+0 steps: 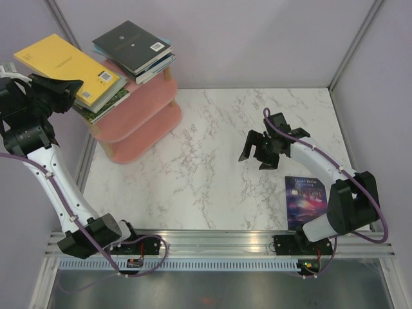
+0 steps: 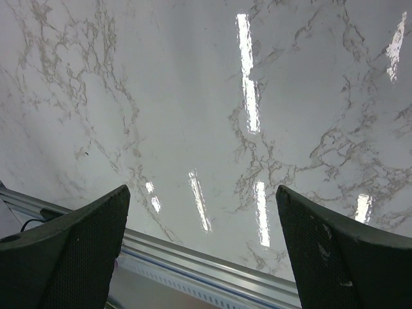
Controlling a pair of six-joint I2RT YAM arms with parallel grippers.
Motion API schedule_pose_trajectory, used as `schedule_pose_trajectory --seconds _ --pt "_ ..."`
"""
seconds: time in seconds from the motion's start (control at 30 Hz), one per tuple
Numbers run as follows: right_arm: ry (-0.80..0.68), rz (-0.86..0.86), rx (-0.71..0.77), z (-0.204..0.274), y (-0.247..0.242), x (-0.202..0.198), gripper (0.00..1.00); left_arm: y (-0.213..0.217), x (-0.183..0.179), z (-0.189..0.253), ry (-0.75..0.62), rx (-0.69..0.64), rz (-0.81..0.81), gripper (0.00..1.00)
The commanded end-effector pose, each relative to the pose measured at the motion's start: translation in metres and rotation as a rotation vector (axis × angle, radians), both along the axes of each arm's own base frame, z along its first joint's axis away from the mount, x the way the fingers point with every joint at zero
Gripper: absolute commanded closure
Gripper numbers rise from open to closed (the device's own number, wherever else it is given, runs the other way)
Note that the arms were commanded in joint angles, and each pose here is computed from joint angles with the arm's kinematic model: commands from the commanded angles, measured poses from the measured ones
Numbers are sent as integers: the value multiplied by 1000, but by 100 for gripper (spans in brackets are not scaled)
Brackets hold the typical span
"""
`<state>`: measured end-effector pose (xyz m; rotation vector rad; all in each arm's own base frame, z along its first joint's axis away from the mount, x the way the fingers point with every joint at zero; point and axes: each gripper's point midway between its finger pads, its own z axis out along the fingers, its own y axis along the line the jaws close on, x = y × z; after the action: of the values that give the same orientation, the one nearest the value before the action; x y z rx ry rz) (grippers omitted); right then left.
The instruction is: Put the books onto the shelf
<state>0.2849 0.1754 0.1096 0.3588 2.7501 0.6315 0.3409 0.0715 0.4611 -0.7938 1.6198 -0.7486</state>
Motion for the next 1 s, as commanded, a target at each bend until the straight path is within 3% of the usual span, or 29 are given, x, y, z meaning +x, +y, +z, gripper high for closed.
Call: schedule_pose_trajectory --seconds 0.0,0.1,0.2,0.3,0.33,0.37,0.5,0.8,0.97 --pt "-16 16 -2 -2 1 2 2 -1 -8 -13 38 21 -5 98" --pt "-10 16 -3 -4 1 0 3 5 -6 -25 83 7 -2 94" --pt "-9 18 -3 -5 1 -1 2 9 -5 -39 123 -4 -2 83" --pt "-2 18 -4 -6 0 -1 3 14 -7 -49 159 -3 23 68" --pt "-4 20 -4 -5 1 -1 3 15 -8 -54 179 -10 28 56" --pt "-5 20 -1 -5 1 -1 3 16 -8 -56 189 -16 29 50" --pt "1 22 -6 -6 -1 -4 4 22 -10 -64 224 -24 53 36" --pt "9 23 -17 -9 -4 -11 4 30 -29 -65 286 21 131 22" --pt "15 26 -23 -12 -6 -14 4 32 -45 -49 285 55 190 21"
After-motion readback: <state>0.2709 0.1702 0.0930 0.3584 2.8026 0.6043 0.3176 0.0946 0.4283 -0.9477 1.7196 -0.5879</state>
